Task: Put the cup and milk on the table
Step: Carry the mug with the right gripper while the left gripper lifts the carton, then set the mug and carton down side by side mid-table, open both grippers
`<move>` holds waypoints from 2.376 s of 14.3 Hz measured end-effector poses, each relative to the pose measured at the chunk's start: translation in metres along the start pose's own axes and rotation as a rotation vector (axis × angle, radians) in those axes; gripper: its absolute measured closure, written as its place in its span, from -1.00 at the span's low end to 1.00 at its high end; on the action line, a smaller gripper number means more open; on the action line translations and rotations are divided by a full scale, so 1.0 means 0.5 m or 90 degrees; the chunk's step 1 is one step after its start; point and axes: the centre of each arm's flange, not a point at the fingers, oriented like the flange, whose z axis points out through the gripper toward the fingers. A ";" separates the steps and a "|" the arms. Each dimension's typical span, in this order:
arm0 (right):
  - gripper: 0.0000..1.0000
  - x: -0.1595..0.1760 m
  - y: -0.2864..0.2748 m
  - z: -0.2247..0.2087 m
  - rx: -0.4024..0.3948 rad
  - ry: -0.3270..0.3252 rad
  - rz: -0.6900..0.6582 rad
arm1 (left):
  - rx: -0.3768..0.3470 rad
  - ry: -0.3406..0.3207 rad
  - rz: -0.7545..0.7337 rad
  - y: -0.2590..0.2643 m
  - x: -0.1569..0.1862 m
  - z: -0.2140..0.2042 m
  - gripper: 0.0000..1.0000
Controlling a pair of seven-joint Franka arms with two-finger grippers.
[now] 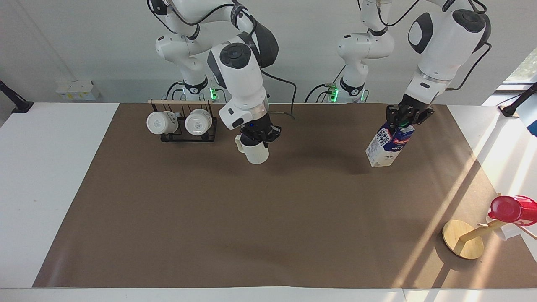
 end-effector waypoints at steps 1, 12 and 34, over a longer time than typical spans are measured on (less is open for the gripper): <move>0.91 -0.012 -0.017 0.014 -0.007 0.004 -0.014 | 0.000 0.000 -0.007 0.011 -0.001 -0.006 0.20; 0.91 -0.157 -0.150 0.263 -0.109 0.019 -0.097 | 0.000 -0.006 -0.018 0.023 -0.003 -0.007 0.20; -1.00 0.045 0.088 -0.112 -0.022 0.130 0.076 | 0.002 -0.027 -0.050 0.197 -0.061 -0.002 0.20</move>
